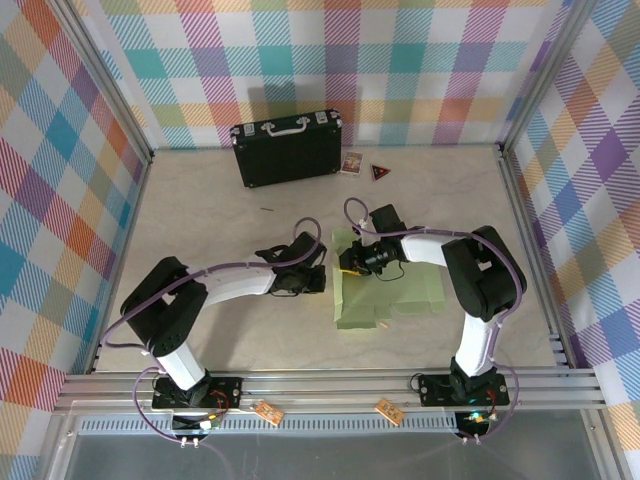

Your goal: Fold the paper box

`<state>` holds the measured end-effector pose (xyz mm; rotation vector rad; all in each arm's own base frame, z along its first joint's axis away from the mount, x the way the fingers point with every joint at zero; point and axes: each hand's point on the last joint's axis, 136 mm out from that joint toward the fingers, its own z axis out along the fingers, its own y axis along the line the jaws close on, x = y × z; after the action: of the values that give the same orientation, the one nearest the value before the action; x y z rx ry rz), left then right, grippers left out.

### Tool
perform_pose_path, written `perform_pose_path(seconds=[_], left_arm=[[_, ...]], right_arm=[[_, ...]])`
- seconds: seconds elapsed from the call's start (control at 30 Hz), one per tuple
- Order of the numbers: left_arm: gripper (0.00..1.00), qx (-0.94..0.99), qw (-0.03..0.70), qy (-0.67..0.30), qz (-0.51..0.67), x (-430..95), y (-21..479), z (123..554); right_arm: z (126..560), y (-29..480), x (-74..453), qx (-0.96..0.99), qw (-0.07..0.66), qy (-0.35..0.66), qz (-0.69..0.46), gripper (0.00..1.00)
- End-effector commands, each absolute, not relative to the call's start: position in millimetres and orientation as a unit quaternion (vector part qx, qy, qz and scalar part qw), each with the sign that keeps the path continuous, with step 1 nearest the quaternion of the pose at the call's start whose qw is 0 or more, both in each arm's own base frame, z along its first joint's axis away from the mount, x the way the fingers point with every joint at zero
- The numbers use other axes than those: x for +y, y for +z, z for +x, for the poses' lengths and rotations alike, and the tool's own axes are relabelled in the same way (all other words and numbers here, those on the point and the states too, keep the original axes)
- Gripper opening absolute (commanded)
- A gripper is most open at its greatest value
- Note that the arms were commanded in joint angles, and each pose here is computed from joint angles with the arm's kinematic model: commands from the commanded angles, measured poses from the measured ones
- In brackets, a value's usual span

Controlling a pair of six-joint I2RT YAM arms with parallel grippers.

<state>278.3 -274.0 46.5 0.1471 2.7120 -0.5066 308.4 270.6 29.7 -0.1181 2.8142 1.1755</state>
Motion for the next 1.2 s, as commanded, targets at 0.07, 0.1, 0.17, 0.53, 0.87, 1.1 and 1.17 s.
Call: perform_pose_path(seconds=[0.07,0.1,0.17,0.53,0.87,1.1,1.17], left_arm=[[0.14,0.967,0.189,-0.16,0.055,-256.1,56.4,276.4],[0.13,0.966,0.19,-0.164,0.055,-256.0,58.2,277.0],[0.13,0.966,0.188,-0.167,0.057,-257.0,60.3,276.4],[0.23,0.957,0.201,-0.205,0.047,-267.0,87.1,307.5],[0.38,0.952,0.113,-0.243,0.146,-316.6,99.8,357.4],[0.39,0.962,0.107,-0.223,0.113,-299.0,68.1,356.5],[0.39,0.962,0.116,-0.23,0.089,-289.1,64.1,354.6]], right_arm=[[282.5,-25.4,220.1,0.969,-0.006,0.245,0.003,0.2],[282.9,-25.4,219.4,0.97,-0.005,0.243,0.002,0.2],[283.4,-25.4,218.1,0.971,-0.004,0.24,0.001,0.19],[286.5,-9.5,234.1,0.957,0.011,0.29,-0.019,0.23],[285.8,-9.5,234.0,0.957,0.01,0.289,-0.024,0.24],[288.4,11.6,246.3,0.942,0.031,0.33,-0.051,0.42],[290.6,27.8,252.3,0.932,0.048,0.354,-0.059,0.5]])
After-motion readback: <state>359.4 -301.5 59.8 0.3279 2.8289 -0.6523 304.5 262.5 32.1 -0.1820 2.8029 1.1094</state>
